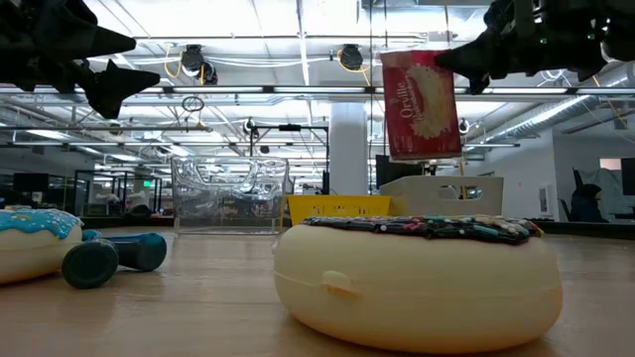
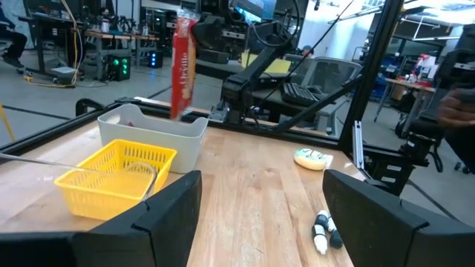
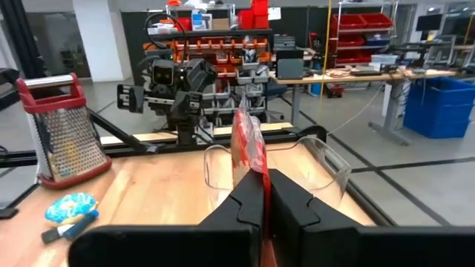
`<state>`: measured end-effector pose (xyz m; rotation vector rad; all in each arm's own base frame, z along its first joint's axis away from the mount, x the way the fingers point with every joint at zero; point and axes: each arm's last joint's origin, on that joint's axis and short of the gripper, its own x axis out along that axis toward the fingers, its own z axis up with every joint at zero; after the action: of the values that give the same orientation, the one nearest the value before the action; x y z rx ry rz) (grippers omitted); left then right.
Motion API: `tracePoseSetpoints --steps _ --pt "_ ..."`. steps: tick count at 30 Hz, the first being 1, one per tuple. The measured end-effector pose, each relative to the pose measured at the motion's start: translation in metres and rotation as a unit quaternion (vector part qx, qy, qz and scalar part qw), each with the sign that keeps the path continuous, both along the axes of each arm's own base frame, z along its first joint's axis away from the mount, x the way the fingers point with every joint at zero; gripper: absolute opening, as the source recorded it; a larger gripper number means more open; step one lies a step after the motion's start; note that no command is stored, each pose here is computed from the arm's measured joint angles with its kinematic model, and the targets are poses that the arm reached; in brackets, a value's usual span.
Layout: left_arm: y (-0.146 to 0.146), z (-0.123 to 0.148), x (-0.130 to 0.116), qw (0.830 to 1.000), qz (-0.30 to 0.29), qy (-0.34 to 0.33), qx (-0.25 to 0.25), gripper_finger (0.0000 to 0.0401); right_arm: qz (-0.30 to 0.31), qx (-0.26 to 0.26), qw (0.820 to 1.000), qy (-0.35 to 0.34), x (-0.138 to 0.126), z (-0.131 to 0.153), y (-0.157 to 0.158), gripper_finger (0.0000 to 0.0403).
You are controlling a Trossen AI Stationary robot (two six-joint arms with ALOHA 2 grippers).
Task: Pick & Place Food Item
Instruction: Put the red popcorn bag into the gray bin
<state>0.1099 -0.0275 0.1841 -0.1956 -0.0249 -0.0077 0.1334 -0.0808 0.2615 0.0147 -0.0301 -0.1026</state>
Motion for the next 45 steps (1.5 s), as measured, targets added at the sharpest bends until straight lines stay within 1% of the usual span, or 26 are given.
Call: tracePoseSetpoints --steps 3,6,12,22,27,29,36,45 --pt "0.0 0.0 0.0 1.0 0.0 0.0 0.0 0.0287 0.002 -0.001 1.0 -0.001 -0.006 -0.002 -0.006 0.0" --pt "0.0 0.0 0.0 1.0 0.0 0.0 0.0 0.0285 0.01 -0.004 1.0 0.006 -0.011 -0.01 -0.01 0.0" --pt "0.0 0.0 0.0 1.0 0.0 0.0 0.0 0.0279 0.017 0.025 0.999 0.029 -0.017 -0.034 -0.013 0.0" --pt "0.0 0.0 0.0 1.0 0.0 0.0 0.0 0.0287 0.047 0.051 0.998 0.0 -0.023 -0.053 -0.011 0.0" --pt "0.0 0.0 0.0 1.0 0.0 0.0 0.0 0.0283 0.045 0.068 0.997 0.012 -0.025 -0.065 -0.01 0.0" --pt "0.0 0.0 0.0 1.0 0.0 0.0 0.0 0.0281 0.035 0.074 0.997 0.016 -0.025 -0.071 -0.009 0.0" --pt "0.0 0.0 0.0 1.0 0.0 0.0 0.0 0.0283 0.032 0.071 0.997 0.026 -0.028 -0.085 -0.007 0.0" --pt "0.0 0.0 0.0 1.0 0.0 0.0 0.0 0.0283 0.032 0.066 0.997 0.024 -0.029 -0.087 -0.006 0.0"
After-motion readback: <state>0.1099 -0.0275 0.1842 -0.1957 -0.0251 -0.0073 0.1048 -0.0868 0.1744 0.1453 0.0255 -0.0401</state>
